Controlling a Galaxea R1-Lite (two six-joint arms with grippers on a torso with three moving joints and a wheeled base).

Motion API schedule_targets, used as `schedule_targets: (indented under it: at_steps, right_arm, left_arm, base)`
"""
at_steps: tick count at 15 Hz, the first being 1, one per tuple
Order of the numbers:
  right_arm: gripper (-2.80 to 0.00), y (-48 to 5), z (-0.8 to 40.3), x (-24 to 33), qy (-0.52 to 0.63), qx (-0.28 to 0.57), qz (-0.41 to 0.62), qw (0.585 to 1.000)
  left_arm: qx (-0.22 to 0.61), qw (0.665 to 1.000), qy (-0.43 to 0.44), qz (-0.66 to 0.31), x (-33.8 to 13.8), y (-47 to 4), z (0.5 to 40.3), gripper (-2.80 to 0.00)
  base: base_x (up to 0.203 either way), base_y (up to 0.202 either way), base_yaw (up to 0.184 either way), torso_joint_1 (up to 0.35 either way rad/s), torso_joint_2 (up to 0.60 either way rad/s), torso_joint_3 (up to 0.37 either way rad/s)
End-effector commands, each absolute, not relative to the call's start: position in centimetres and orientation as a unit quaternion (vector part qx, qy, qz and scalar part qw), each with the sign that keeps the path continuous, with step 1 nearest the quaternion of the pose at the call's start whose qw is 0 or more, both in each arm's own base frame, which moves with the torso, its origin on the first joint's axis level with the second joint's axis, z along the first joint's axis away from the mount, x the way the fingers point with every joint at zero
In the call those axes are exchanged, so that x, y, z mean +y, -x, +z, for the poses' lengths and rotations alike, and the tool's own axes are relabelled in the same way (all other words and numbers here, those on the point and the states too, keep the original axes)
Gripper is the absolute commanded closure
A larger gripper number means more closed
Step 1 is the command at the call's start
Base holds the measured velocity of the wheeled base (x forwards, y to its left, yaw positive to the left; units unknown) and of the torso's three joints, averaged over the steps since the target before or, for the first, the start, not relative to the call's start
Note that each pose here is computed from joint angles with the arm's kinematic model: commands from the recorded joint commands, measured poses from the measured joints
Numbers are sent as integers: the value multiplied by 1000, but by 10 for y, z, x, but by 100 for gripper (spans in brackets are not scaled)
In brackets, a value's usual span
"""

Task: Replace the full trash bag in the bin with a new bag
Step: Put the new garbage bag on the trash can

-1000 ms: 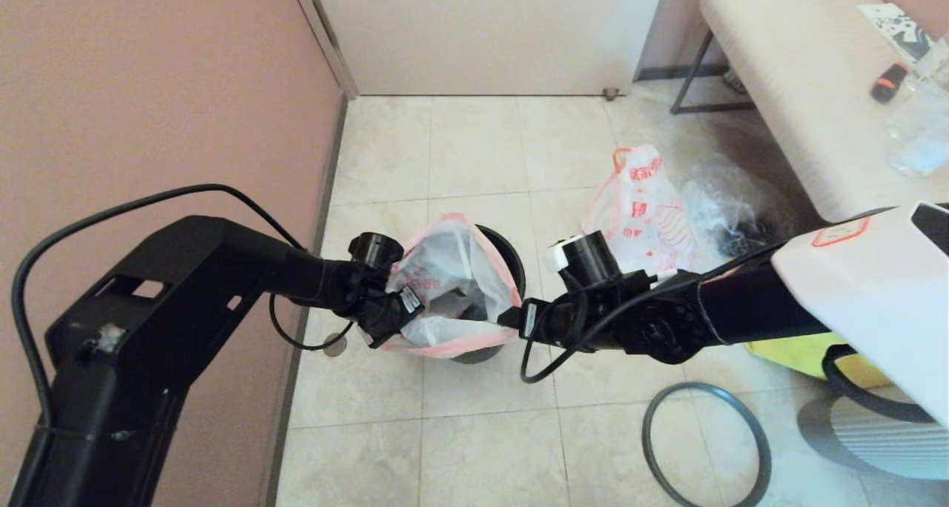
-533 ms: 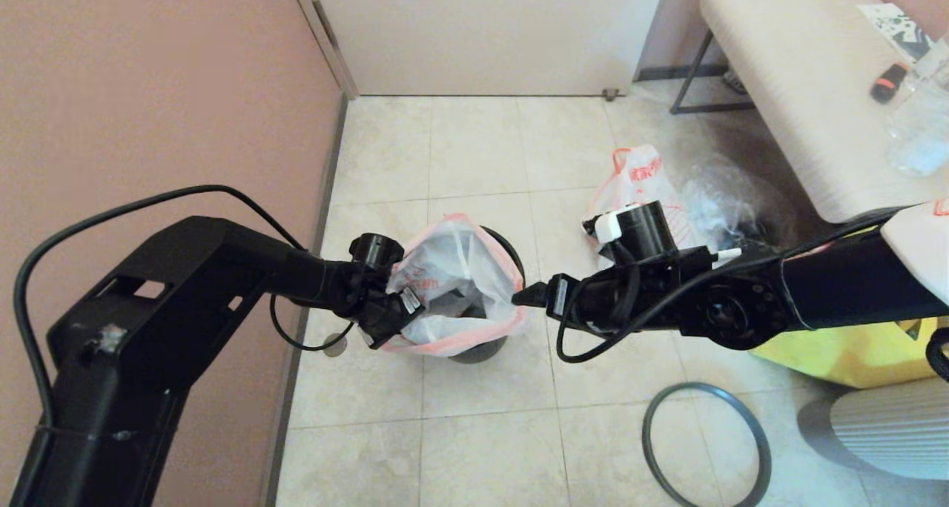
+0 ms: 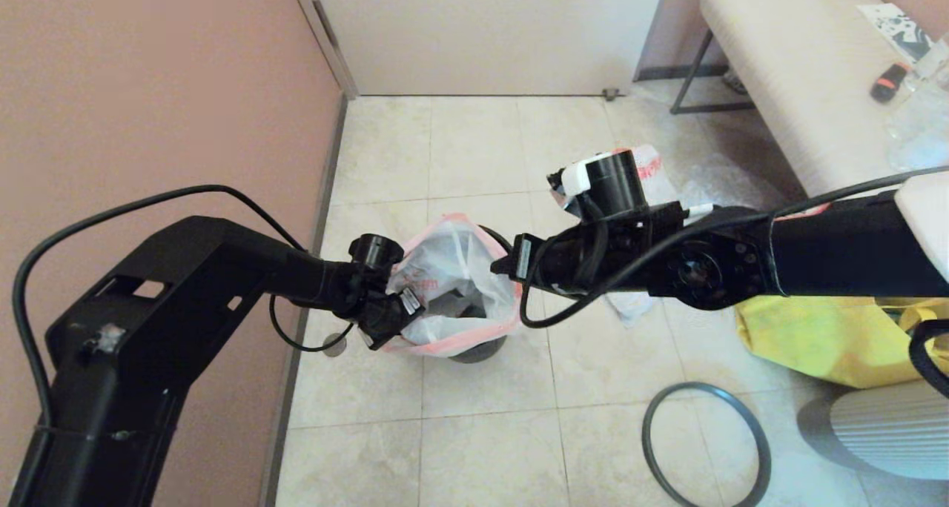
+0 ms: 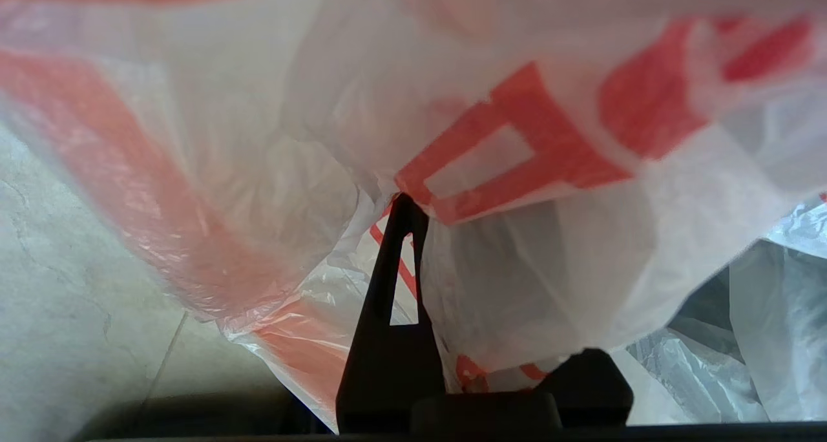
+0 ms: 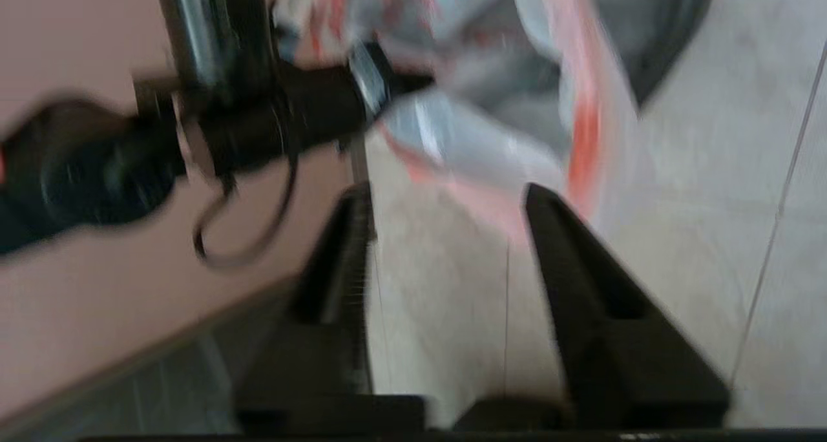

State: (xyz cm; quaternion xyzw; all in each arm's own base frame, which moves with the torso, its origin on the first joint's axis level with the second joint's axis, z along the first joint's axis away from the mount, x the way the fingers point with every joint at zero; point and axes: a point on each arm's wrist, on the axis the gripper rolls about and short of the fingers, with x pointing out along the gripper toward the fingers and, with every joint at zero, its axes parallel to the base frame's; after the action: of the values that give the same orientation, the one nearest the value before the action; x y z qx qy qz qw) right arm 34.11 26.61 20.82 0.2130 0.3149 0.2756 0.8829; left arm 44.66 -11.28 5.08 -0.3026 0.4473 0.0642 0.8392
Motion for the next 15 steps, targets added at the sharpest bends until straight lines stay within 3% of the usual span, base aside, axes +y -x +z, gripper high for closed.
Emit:
schedule_targets:
  at_steps: [1, 7, 15]
  right_arm:
    - [0, -363, 199, 286, -205, 326, 272, 882]
    - [0, -386, 142, 300, -154, 394, 243, 873]
    - [0, -371, 99, 291, -129, 475, 189, 850]
  left_arm:
    - [449, 838, 304, 65, -113, -446, 51, 0]
    - [448, 838, 305, 63, -113, -446, 52, 0]
    - [446, 839, 306, 65, -112, -448, 51, 0]
  base:
    - [0, 0, 0, 0, 0, 0]
    - [0, 0, 0, 0, 0, 0]
    - [0, 0, 0, 0, 0, 0]
